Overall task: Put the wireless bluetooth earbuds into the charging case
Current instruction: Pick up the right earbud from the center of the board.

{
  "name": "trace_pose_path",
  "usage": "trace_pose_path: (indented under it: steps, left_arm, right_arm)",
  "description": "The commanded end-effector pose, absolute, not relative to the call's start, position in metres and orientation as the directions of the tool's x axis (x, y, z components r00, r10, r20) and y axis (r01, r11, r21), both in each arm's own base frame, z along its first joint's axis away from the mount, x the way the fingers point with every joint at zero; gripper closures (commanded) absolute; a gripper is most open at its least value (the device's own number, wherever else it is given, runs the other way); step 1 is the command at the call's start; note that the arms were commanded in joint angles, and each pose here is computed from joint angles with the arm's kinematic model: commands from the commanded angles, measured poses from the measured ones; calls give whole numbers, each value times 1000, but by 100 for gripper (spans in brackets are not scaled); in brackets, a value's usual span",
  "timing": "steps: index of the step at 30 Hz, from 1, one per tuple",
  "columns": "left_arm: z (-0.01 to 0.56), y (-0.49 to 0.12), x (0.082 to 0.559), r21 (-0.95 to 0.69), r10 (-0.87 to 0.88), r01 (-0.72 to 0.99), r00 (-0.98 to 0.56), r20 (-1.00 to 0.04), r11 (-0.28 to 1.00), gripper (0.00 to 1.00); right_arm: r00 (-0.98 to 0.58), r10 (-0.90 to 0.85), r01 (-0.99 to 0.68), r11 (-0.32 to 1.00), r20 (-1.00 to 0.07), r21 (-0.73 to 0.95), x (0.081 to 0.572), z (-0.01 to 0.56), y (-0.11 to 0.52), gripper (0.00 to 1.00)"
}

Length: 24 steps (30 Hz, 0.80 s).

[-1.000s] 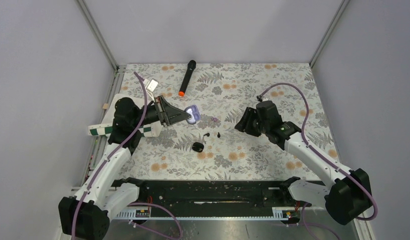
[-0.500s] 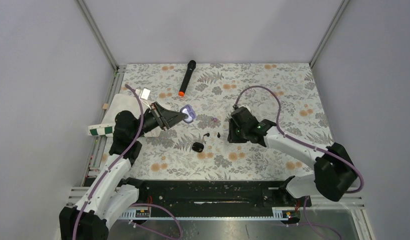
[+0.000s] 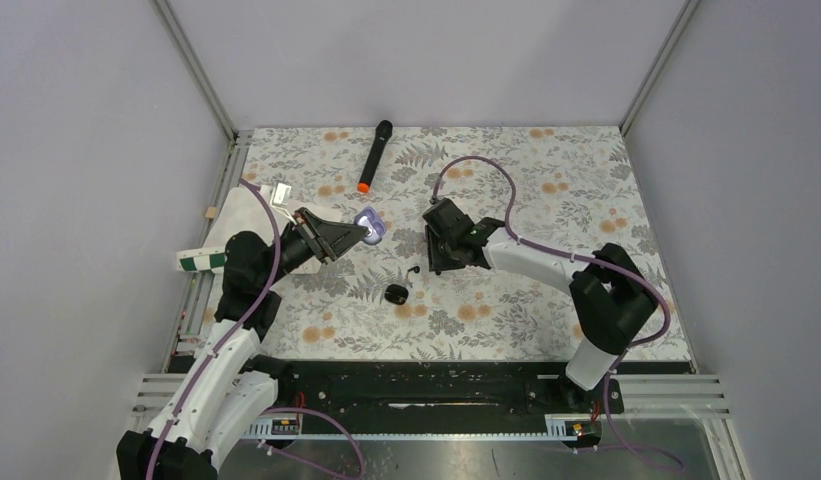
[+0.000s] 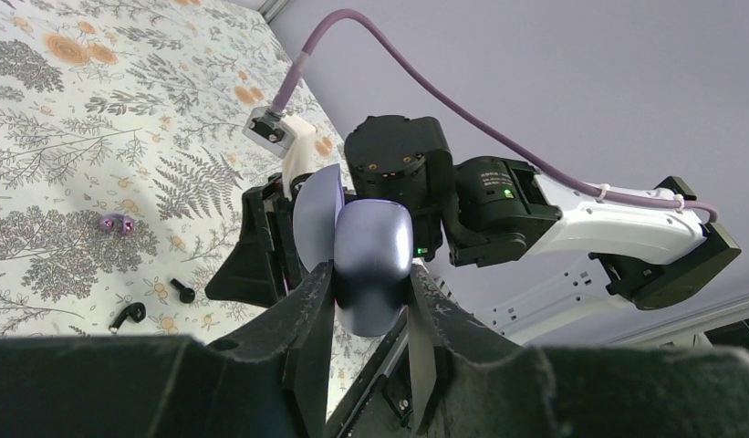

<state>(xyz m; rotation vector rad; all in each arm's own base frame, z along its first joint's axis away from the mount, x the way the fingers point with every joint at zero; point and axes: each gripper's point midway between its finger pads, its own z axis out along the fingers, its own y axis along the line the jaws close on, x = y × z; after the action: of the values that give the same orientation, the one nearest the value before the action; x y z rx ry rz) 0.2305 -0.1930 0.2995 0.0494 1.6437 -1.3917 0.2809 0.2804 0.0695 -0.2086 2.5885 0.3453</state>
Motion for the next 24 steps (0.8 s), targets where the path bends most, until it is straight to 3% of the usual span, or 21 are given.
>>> trace_pose_path:
  steps: [1,24]
  left_arm:
    - [309,-190,231,-718,-528,594,-504,-683,361,100]
    - [309,-191,230,-721,-528,601,-511,-678,345,100]
  right_arm:
    - [-848,-102,-211,965,-520,155,289,68,282,59]
    - [-869,-160,-184,983,-468,5,300,28,272,58]
